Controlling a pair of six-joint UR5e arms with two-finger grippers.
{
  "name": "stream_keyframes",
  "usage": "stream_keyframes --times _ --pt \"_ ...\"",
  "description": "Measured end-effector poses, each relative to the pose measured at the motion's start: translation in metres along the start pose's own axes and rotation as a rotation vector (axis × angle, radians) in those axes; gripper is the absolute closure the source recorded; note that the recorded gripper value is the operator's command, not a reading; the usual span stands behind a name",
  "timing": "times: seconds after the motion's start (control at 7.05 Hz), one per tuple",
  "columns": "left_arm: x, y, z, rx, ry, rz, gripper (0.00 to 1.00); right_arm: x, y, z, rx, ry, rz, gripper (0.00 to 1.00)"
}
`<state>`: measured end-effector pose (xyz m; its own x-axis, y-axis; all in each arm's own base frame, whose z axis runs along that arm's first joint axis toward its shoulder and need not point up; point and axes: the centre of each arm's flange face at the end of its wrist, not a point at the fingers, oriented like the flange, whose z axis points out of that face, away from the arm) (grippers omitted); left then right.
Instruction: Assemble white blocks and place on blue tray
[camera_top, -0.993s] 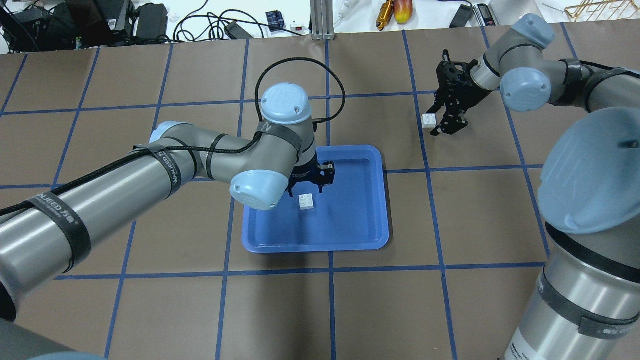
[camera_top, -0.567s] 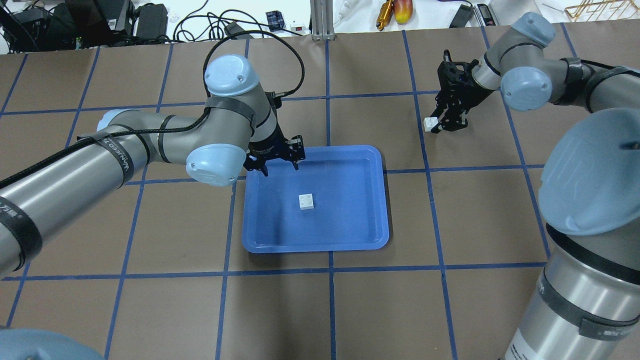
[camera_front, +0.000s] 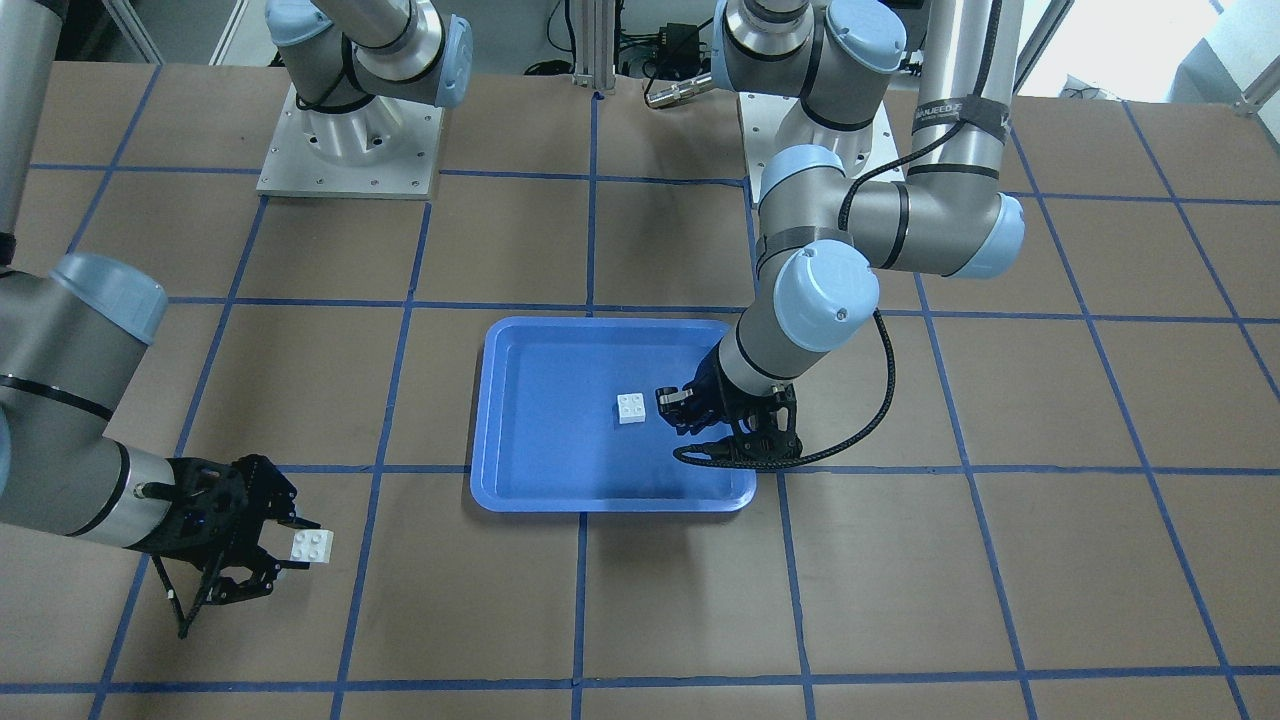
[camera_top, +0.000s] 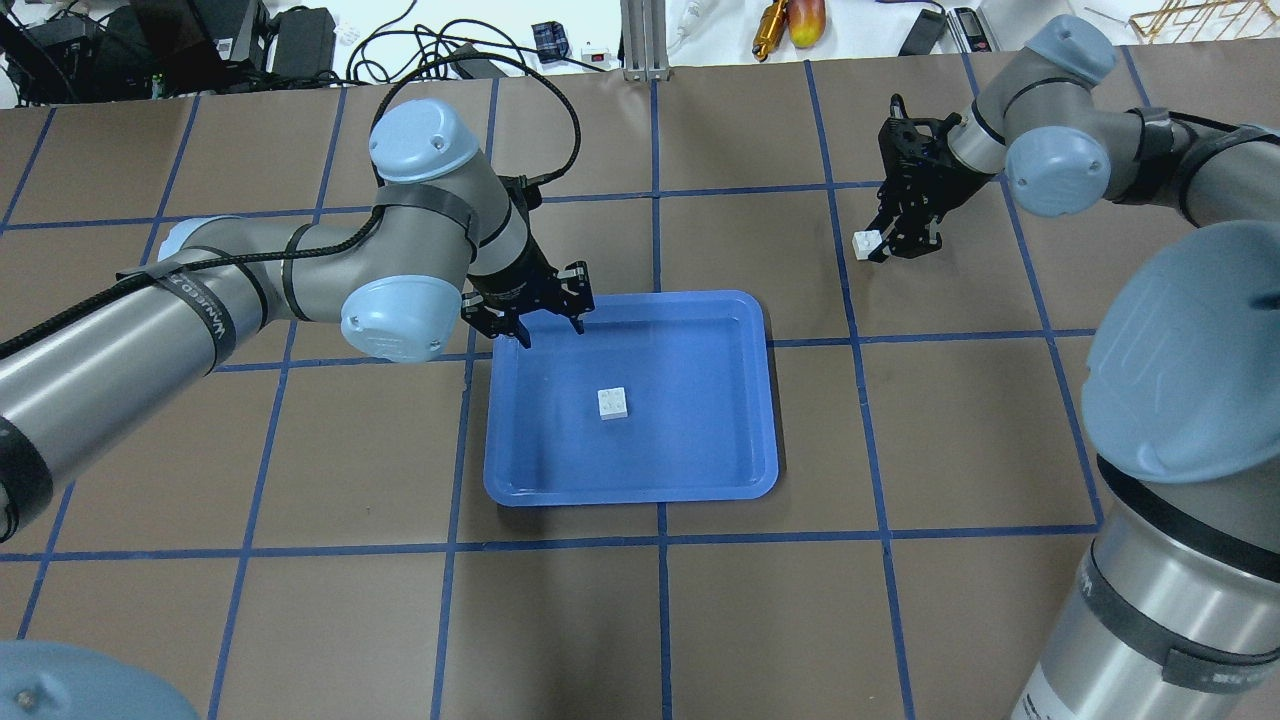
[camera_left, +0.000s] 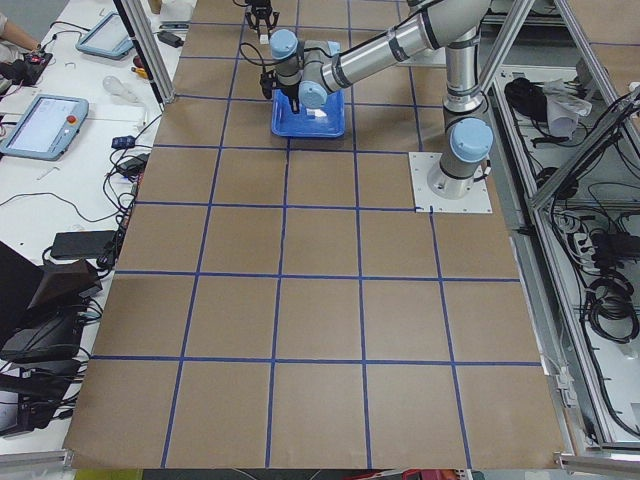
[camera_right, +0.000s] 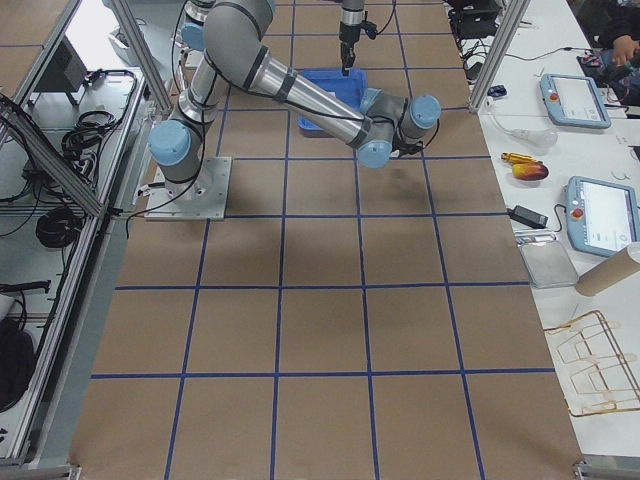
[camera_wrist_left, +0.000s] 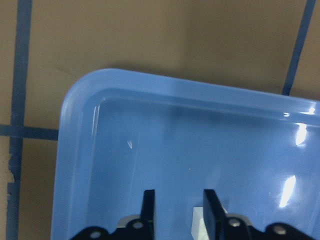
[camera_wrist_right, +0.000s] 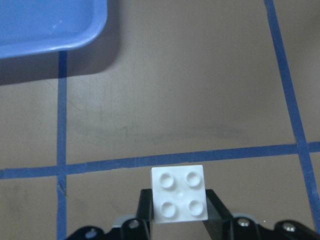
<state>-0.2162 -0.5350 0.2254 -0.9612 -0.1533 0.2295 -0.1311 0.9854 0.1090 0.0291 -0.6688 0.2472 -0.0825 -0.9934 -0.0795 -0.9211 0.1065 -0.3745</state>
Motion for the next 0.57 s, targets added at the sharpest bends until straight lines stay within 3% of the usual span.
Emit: stream_keyframes --times 0.28,0.57 --pt "-0.004 0.009 0.012 -0.024 0.01 0.049 0.93 -0.066 -0.033 -0.015 0.003 -0.014 0.016 1.0" --pt "-0.005 0.014 0.019 -0.046 0.046 0.101 0.93 -0.141 -0.061 -0.005 0.054 0.044 0.039 1.0"
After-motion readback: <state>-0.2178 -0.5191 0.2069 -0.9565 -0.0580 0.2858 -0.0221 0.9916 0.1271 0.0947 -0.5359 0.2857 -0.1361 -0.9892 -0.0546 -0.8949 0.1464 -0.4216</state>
